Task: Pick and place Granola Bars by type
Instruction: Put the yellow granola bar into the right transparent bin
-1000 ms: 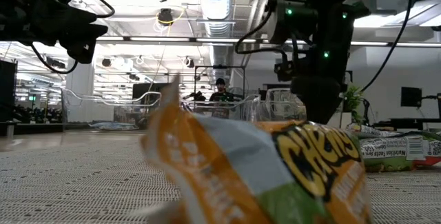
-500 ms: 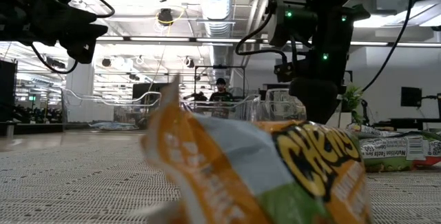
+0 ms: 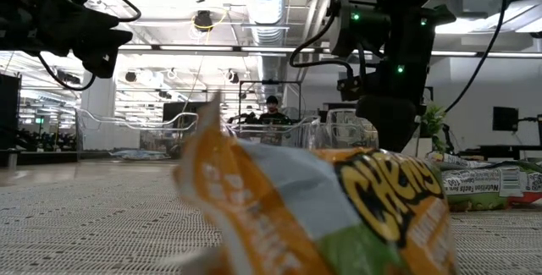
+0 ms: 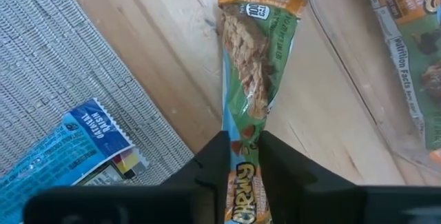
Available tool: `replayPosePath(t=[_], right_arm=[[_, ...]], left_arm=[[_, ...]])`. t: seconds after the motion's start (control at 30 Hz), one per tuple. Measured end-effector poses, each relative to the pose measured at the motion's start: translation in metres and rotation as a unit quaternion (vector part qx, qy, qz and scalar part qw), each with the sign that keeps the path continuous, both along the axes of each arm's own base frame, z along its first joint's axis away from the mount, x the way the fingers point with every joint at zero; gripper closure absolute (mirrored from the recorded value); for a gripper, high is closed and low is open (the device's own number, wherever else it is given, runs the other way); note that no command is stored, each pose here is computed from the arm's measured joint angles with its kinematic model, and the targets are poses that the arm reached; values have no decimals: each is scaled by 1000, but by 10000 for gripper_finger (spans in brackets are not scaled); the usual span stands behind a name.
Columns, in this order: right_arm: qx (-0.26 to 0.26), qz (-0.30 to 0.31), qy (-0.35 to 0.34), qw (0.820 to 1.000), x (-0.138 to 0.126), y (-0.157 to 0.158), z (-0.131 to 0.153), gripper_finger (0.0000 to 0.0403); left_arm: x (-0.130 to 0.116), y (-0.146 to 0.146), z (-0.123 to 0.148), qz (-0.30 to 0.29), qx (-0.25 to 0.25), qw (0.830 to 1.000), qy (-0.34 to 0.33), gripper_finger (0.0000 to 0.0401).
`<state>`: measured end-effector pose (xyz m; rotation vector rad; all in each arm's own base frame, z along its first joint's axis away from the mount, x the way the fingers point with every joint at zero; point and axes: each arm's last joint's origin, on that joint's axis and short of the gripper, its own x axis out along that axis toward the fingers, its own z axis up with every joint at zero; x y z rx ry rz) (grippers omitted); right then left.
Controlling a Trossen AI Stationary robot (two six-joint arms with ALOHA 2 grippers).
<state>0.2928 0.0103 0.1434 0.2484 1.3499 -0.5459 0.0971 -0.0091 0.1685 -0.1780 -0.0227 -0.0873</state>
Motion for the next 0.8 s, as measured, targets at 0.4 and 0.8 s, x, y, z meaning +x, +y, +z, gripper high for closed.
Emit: replayPosePath(t=[0.4, 0.8], right_arm=[[11, 8, -64, 998, -3, 4, 27, 372], [7, -1, -228, 974, -9, 0, 84, 383]], left_arm=[[0, 0, 0, 0, 0, 1000, 0, 269], [0, 0, 0, 0, 0, 1000, 0, 269]])
